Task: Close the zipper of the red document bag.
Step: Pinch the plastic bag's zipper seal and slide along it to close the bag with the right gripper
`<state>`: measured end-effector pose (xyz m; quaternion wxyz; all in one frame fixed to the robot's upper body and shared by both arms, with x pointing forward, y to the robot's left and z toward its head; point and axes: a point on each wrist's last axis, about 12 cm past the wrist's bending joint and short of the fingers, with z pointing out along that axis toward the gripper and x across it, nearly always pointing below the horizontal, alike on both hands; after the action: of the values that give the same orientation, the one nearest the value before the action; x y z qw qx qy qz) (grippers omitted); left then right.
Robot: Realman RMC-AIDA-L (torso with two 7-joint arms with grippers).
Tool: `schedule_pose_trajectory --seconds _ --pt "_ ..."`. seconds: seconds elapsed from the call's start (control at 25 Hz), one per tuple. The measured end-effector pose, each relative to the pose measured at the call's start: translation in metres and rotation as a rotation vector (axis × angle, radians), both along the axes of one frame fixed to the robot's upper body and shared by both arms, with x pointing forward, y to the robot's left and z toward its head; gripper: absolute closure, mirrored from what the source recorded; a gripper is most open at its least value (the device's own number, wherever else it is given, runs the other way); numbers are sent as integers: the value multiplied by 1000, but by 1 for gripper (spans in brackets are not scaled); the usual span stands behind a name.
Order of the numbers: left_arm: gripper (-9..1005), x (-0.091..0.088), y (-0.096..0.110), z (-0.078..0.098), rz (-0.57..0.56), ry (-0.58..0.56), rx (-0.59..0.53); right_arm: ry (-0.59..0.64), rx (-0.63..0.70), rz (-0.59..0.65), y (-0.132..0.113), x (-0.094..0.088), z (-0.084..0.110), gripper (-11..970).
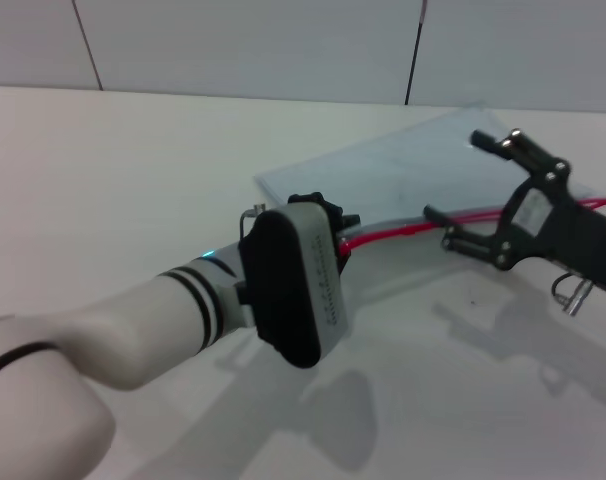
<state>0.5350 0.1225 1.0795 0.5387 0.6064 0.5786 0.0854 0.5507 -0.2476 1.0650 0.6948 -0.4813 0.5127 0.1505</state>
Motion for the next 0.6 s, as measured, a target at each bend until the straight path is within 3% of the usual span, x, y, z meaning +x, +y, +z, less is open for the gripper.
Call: schedule_pose_trajectory --seconds 0.32,0.6 --pt "943 -11 1 2 -18 -79 -58 -13 -121 153 15 7 4 211" --pt "944 -13 0 5 -16 -80 -73 -11 -173 159 20 15 4 217"
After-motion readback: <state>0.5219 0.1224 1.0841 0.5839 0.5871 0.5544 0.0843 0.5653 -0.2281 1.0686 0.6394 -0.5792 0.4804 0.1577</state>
